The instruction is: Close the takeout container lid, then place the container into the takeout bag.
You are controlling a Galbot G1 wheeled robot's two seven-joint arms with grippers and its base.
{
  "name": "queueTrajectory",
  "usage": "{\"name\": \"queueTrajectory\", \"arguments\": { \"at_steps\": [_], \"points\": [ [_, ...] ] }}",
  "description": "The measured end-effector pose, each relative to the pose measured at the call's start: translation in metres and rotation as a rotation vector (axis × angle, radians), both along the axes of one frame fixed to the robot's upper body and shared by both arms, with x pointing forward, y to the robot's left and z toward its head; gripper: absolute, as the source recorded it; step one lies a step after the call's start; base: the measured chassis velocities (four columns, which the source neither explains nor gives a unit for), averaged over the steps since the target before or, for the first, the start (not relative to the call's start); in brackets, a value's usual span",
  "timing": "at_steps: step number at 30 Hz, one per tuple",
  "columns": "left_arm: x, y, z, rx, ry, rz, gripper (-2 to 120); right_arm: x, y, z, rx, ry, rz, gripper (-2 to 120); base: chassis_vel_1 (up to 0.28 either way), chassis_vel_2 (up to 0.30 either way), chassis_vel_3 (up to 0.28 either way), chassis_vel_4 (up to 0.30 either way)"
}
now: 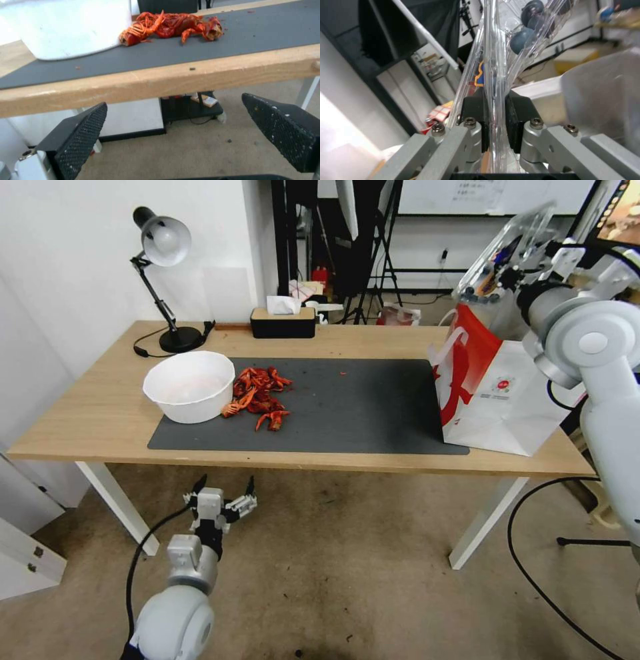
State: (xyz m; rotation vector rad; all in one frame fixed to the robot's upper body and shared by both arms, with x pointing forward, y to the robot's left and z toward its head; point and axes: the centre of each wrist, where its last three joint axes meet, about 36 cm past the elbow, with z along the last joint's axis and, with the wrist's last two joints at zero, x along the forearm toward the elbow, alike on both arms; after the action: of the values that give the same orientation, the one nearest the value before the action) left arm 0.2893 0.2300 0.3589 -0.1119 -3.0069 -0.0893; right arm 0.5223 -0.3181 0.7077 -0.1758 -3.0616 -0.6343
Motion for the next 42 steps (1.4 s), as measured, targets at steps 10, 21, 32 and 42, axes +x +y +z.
{"name": "queueTrajectory", "arguments": {
  "at_steps": [10, 21, 32, 42],
  "points": [
    [0.001, -0.004, -0.008, -0.030, -0.012, -0.009, 100, -0.008, -0.015, -0.013, -0.238, -0.019, -0.120, 9, 0.000, 0.000, 0.000, 0.000],
    [0.000, -0.012, -0.011, -0.046, -0.003, -0.025, 100, -0.023, -0.024, -0.027, -0.350, 0.049, -0.187, 8, 0.000, 0.000, 0.000, 0.000],
    [0.000, -0.015, -0.011, -0.058, 0.000, -0.023, 100, -0.032, -0.019, -0.036, -0.334, 0.099, -0.199, 38, 0.000, 0.000, 0.000, 0.000],
    [-0.002, -0.017, -0.010, -0.061, 0.000, -0.016, 100, -0.036, -0.018, -0.041, -0.306, 0.084, -0.188, 75, 0.000, 0.000, 0.000, 0.000]
  ]
}}
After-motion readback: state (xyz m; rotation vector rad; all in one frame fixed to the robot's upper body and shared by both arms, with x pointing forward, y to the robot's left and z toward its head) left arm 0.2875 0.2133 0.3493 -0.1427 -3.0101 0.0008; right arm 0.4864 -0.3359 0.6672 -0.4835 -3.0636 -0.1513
